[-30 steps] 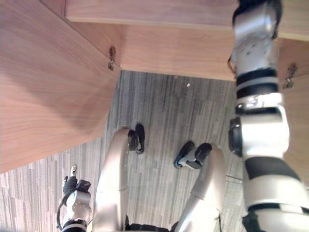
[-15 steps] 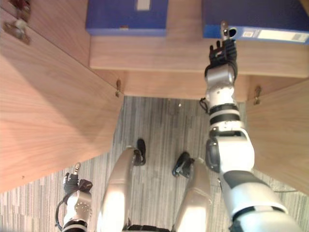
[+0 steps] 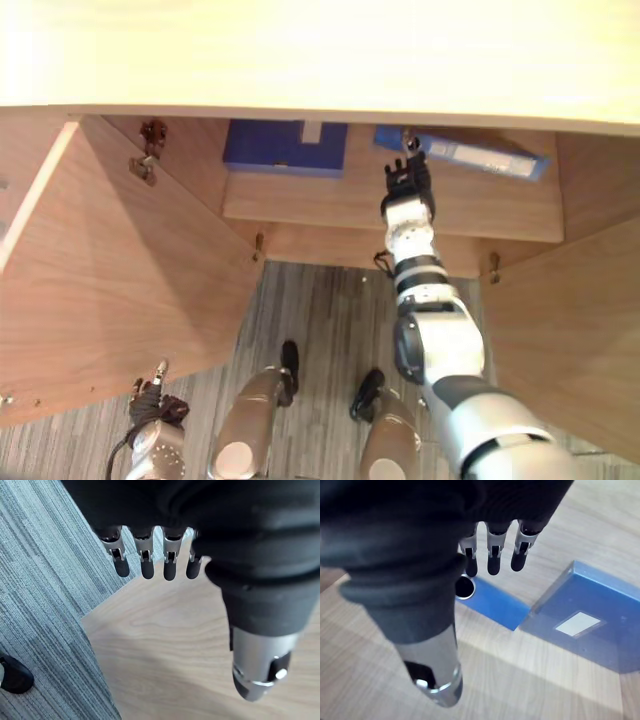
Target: Walk over to the cabinet, pick up the folder, carry it to the office cabinet, place the folder inside the office cabinet, then close the office cabinet door
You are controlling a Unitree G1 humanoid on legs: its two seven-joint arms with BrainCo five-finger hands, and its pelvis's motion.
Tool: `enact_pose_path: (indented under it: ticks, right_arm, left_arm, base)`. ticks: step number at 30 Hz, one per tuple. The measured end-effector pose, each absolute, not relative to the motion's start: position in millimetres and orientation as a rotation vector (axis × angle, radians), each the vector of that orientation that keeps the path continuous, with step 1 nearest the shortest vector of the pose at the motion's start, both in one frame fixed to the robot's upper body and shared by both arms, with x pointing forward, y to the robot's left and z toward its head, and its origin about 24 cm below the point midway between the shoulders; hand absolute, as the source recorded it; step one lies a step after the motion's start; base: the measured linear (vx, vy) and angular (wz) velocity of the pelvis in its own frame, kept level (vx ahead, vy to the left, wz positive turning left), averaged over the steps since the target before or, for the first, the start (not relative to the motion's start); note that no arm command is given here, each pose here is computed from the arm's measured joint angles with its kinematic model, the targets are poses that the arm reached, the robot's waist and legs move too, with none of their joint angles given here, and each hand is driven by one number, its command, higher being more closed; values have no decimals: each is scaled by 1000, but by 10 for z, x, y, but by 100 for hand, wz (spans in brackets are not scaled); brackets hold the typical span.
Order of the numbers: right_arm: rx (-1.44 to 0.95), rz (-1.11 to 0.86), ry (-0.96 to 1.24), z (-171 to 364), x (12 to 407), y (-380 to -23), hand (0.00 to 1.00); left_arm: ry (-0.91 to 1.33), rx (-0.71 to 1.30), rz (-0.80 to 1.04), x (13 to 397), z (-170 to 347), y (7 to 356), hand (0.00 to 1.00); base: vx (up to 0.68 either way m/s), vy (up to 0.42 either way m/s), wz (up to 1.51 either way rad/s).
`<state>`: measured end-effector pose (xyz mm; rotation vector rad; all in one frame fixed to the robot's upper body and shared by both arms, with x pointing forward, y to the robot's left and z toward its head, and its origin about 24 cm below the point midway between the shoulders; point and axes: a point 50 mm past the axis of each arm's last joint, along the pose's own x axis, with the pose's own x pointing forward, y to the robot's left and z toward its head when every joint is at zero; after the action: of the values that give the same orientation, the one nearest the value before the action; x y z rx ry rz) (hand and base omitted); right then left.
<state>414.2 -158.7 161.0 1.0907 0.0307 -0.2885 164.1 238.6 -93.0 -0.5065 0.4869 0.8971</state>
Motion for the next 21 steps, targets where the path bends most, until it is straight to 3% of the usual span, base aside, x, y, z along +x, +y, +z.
enact_pose_path:
  ticks: [10,21]
  right_arm:
    - [934,-305,303,835,3961,-1301,0]
    - [895,-269,98,1571,4190,-1536,0]
  left_arm:
    - [499,-451,893,1630,-935,2524,0]
    - [532,-519,980,1582,-1027,2594,0]
  base:
    - [33,-2,-3]
    - [-31,24,-14]
